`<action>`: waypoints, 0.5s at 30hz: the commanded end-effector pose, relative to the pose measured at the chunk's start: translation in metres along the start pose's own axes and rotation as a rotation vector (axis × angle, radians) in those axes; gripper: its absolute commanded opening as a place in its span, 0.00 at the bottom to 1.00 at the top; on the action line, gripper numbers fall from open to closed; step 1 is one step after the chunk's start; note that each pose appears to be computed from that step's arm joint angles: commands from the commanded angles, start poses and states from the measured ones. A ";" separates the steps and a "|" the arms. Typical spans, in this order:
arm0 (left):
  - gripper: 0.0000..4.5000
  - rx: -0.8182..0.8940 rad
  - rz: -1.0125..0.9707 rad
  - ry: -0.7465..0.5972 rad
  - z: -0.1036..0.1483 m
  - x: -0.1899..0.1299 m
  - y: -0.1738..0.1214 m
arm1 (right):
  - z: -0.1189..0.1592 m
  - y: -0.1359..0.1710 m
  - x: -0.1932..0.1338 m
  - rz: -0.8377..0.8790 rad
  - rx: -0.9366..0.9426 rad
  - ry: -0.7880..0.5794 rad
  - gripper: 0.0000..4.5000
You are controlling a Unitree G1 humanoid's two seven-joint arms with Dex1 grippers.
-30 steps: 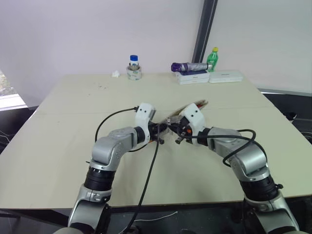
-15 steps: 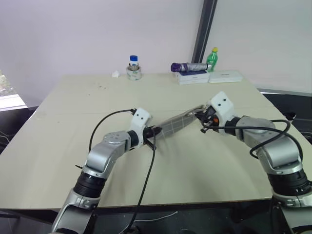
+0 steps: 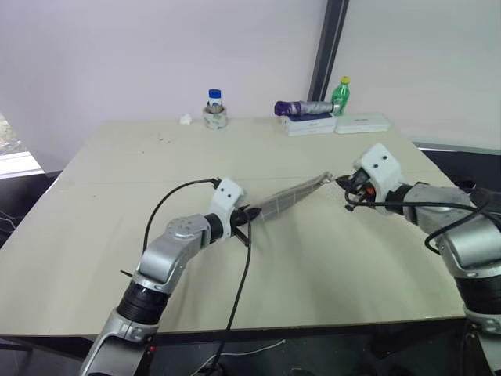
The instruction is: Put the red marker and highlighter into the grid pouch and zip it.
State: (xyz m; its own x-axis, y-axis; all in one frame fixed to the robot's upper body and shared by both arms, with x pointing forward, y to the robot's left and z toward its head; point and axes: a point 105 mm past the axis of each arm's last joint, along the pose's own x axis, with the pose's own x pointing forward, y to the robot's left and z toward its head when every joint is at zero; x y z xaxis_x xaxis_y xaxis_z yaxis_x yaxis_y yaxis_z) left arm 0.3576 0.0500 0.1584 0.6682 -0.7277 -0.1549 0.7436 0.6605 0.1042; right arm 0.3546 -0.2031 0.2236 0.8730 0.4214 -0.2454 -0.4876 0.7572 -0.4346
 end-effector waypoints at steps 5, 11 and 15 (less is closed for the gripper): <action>0.00 -0.022 0.050 0.013 -0.009 -0.001 0.006 | -0.001 0.018 -0.004 0.061 0.004 -0.026 0.52; 0.56 -0.115 0.037 -0.043 0.000 -0.006 0.004 | -0.008 0.030 -0.007 0.112 -0.008 -0.016 0.63; 0.99 -0.141 0.029 -0.055 0.004 -0.021 0.008 | -0.010 0.032 -0.016 0.141 -0.022 -0.018 0.63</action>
State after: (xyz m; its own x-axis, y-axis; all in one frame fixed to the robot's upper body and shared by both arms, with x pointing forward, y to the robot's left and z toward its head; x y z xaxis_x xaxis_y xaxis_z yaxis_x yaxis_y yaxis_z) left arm 0.3538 0.0637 0.1482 0.6911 -0.7048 -0.1605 0.7097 0.7037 -0.0342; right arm 0.3312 -0.1912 0.1834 0.7870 0.5085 -0.3493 -0.6139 0.7011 -0.3627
